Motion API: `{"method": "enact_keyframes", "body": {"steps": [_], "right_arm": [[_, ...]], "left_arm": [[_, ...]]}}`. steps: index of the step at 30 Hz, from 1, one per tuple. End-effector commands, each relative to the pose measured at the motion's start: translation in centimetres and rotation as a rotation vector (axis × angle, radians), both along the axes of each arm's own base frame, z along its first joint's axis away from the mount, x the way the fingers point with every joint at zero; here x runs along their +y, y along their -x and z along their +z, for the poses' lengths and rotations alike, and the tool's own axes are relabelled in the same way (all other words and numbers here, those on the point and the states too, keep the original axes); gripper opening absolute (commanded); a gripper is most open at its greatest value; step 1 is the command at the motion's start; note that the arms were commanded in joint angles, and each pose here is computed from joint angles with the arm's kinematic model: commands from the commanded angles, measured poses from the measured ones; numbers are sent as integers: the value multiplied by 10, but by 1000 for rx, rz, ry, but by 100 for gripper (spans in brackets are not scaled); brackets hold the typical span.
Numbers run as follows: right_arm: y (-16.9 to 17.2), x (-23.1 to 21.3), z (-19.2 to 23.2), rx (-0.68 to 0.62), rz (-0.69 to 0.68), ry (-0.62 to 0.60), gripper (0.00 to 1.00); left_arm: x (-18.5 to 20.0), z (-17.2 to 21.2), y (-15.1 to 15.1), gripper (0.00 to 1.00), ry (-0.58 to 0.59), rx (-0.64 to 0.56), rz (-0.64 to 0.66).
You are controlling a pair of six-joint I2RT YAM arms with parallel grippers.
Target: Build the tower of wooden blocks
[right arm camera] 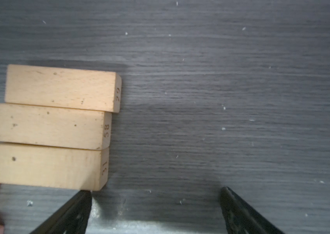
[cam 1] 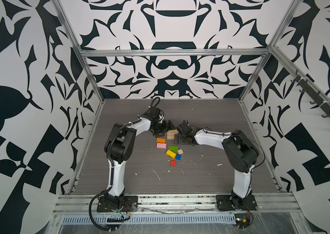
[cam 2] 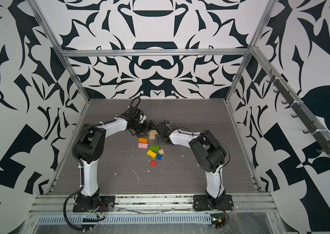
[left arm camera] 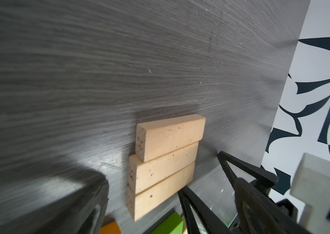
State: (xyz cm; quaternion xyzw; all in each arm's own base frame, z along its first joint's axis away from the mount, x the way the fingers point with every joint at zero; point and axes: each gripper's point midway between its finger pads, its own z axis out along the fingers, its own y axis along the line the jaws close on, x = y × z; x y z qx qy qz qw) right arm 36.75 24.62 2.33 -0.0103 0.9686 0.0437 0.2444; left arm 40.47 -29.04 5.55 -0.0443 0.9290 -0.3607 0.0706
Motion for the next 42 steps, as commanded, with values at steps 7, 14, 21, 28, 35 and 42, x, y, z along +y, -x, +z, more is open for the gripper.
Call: {"method": "enact_keyframes", "body": {"steps": [7, 14, 21, 28, 35, 42], "right_arm": [[-2, 4, 24, -51, -14, -51, 100], [-7, -8, 48, -95, -17, -68, 100], [-27, -24, 54, -90, -36, -111, 100], [-52, -39, 39, -41, -58, -94, 100], [-72, -32, 27, -44, -37, -87, 100], [-83, -27, 18, -34, -27, -74, 100]], "left_arm": [[-5, 2, -3, 100, 33, 26, 10], [-3, 13, -12, 100, 28, -9, 31], [2, 18, -19, 100, 11, -33, 51], [4, 22, -23, 99, 30, -50, 59], [9, 19, -24, 99, 40, -41, 67], [13, 14, -25, 100, 51, -34, 80]]}}
